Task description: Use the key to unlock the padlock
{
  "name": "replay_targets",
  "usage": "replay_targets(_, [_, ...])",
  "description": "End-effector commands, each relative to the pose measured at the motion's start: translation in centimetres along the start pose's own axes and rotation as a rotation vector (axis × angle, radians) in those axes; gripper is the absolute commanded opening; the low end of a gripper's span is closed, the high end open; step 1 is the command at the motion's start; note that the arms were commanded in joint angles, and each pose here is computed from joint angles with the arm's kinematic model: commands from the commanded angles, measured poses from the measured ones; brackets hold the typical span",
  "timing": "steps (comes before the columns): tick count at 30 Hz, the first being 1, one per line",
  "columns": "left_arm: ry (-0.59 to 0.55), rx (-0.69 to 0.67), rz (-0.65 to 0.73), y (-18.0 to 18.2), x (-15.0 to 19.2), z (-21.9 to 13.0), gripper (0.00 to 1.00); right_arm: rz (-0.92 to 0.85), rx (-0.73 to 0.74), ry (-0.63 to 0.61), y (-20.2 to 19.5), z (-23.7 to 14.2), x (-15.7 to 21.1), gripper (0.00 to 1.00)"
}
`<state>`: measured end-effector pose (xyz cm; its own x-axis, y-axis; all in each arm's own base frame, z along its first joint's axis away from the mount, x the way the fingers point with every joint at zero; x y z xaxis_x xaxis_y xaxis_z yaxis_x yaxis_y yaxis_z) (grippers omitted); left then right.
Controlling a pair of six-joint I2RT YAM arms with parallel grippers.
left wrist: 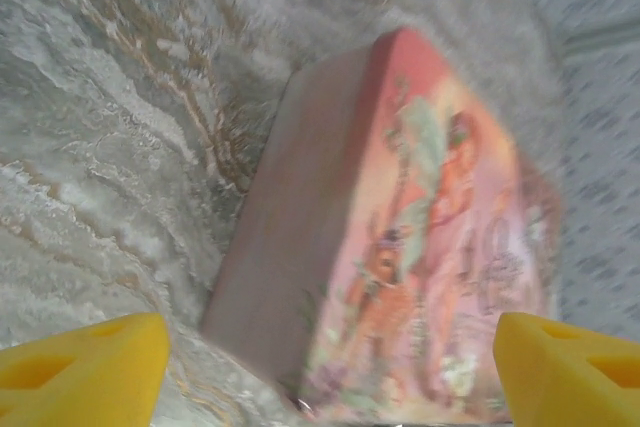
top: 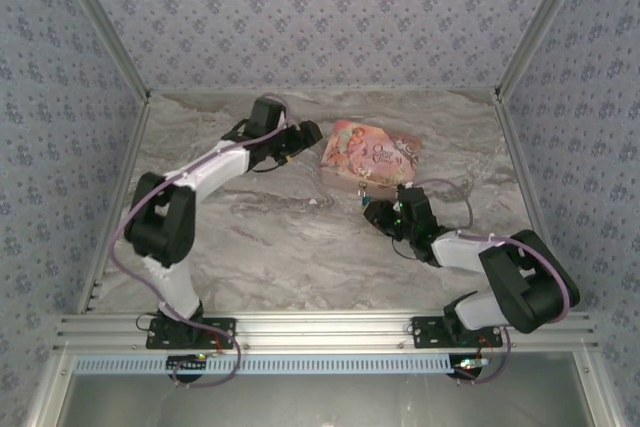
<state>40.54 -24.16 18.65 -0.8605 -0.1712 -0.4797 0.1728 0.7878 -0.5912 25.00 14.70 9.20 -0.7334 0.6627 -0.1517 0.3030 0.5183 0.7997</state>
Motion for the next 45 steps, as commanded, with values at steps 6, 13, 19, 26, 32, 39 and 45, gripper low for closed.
replay_targets(6, [0.156, 0.050, 0.127, 0.4, 0.7, 4.1, 0.86, -0.122, 0.093, -0.024, -1.2, -2.3, -0.7, 0.57])
replay_targets(13, [0.173, 0.109, 0.148, -0.2, 0.2, 5.3, 0.86, -0.189, -0.017, 0.009, -0.1, -3.5, -2.2, 0.76])
replay_targets(19, [0.231, 0.092, 0.160, 0.7, 0.9, 6.8, 0.85, -0.199, -0.073, -0.007, 0.4, -4.0, -4.6, 0.79])
replay_targets(26, [0.275, -0.002, 0.126, 3.9, 3.9, 6.6, 0.80, -0.212, -0.149, 0.010, 1.2, -3.9, -7.5, 0.80])
replay_targets(32, [0.267, -0.051, 0.060, 6.6, 7.6, 4.4, 0.79, -0.291, -0.198, -0.022, 2.1, -3.0, -10.2, 0.79])
replay_targets(39, [0.231, -0.083, -0.027, 8.2, 11.0, 1.7, 0.78, -0.405, -0.274, -0.033, 2.7, -1.9, -10.9, 0.74])
replay_targets(45, [0.194, -0.083, -0.072, 8.3, 11.6, 0.6, 0.78, -0.483, -0.359, -0.004, 1.4, -2.9, -8.0, 0.70])
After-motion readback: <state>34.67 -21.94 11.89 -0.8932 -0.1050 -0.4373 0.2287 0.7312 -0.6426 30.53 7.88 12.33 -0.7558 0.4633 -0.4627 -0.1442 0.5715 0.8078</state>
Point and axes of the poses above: each hand's point on the last joint's axis, 136 mm out from that joint toward the fingers, its own z axis out along the fingers, its own y axis along the line the jaws close on, x = y × z, the point moved 7 cm from there along -z, back along the fingers, and after that the axes turned 13 degrees about z, right-handed, at the moved point
